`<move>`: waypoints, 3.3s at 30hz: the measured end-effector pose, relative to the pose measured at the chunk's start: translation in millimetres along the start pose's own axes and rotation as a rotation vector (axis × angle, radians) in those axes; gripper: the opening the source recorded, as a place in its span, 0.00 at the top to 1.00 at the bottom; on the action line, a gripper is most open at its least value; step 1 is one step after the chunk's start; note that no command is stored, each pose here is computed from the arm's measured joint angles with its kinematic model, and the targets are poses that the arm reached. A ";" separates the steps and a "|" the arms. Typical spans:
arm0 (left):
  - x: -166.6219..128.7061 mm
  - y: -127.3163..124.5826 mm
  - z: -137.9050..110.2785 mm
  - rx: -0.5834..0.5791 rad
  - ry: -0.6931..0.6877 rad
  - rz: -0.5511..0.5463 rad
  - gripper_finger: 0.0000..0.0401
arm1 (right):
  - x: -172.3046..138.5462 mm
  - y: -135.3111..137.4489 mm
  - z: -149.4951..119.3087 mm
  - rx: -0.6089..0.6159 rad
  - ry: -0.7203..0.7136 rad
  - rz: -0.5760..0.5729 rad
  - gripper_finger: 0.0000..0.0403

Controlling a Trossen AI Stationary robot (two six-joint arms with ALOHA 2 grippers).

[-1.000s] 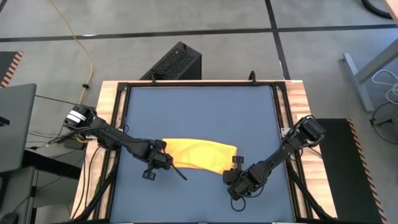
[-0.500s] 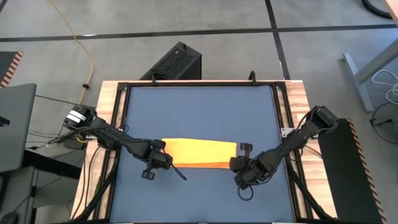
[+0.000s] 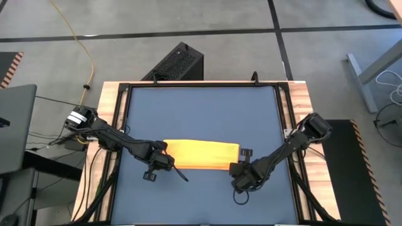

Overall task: Roll towel
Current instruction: Fold the orange microfiber towel

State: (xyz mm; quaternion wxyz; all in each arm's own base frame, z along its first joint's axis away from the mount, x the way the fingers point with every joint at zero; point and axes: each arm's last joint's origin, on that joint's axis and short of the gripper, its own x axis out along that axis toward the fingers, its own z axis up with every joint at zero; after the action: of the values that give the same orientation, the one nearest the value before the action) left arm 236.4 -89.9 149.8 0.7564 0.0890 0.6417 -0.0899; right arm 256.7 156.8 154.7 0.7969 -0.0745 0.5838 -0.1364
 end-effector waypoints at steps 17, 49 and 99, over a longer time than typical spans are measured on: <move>-0.1 -0.2 0.3 -0.005 -0.002 -0.006 1.00 | -20.0 -12.3 6.3 0.002 -0.007 -0.001 0.98; -1.0 -0.7 -3.1 -0.042 0.043 -0.029 0.96 | -8.1 7.5 1.2 0.007 -0.021 0.058 0.78; 18.2 129.8 -13.0 -0.225 0.014 -0.004 0.56 | 47.1 -143.8 10.2 0.214 -0.057 0.247 0.60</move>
State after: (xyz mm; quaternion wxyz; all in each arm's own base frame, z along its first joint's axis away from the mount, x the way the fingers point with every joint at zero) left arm 259.5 38.6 132.3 0.7570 0.0030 0.6531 -0.0180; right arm 260.9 5.2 155.0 0.8272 0.0791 0.5478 -0.0967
